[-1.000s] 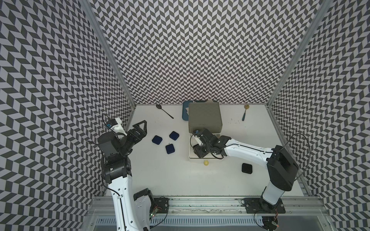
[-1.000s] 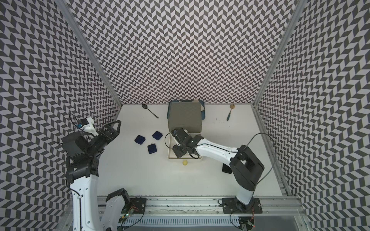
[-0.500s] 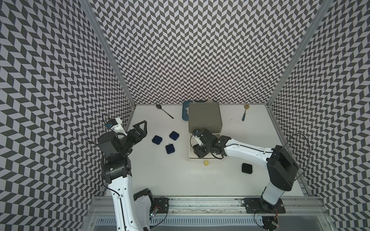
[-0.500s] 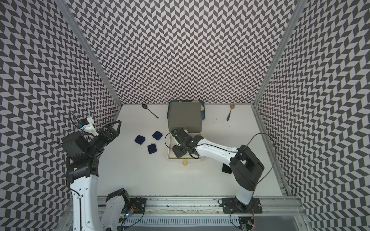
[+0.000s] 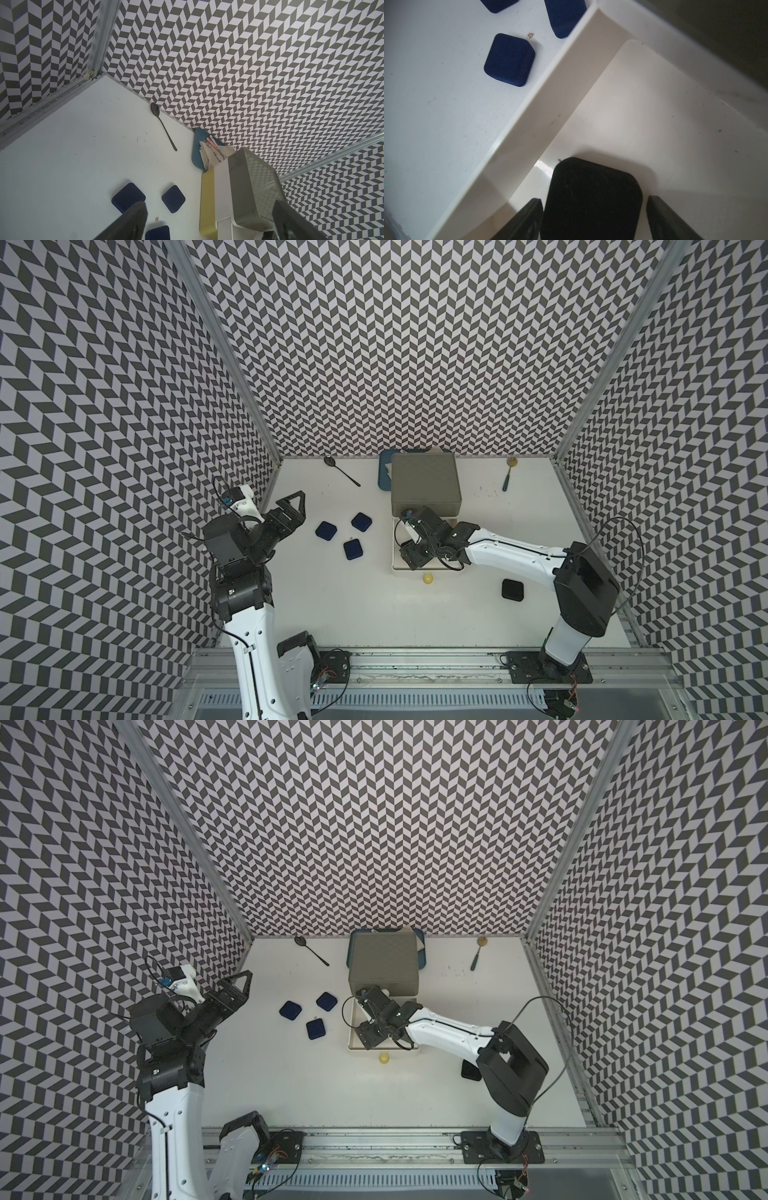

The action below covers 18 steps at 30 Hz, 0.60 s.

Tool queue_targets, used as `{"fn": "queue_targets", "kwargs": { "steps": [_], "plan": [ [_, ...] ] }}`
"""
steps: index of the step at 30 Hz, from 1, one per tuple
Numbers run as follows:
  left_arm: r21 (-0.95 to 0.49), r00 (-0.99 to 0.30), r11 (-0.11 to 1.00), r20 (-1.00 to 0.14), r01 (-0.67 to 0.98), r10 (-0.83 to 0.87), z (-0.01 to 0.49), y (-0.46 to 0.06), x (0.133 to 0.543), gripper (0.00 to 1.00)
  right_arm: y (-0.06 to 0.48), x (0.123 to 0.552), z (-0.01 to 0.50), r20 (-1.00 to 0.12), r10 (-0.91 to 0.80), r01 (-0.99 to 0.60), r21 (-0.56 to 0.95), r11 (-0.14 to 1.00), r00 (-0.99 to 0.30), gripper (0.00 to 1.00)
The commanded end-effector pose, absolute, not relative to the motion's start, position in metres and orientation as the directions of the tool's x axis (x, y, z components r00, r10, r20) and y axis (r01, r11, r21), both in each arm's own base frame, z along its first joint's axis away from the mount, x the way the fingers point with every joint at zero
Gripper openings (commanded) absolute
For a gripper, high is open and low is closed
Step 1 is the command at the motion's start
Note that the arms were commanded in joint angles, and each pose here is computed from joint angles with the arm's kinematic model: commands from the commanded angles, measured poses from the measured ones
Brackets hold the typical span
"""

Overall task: Place the brooch boxes into the drawer by color
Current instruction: Place the brooch box in the drawer.

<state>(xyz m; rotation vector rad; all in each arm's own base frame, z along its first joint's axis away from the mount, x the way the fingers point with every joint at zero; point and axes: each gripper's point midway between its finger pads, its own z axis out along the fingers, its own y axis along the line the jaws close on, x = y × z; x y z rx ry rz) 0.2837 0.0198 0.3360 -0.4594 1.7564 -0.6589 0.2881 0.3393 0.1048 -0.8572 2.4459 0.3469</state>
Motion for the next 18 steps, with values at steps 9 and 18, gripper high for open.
{"fn": "queue_targets", "kwargs": {
  "steps": [9,18],
  "plan": [
    [-0.623,-0.274,0.781,-0.759,0.042,-0.591,0.342,0.016,0.281,1.0,0.347,0.298,0.155,-0.644,-0.452,-0.641,0.079,0.763,-0.618,0.89],
    [-0.625,-0.273,0.779,-0.758,0.044,-0.593,0.345,0.016,0.282,1.0,0.343,0.289,0.2,-0.687,-0.409,-0.648,0.119,0.752,-0.601,0.91]
  ]
}}
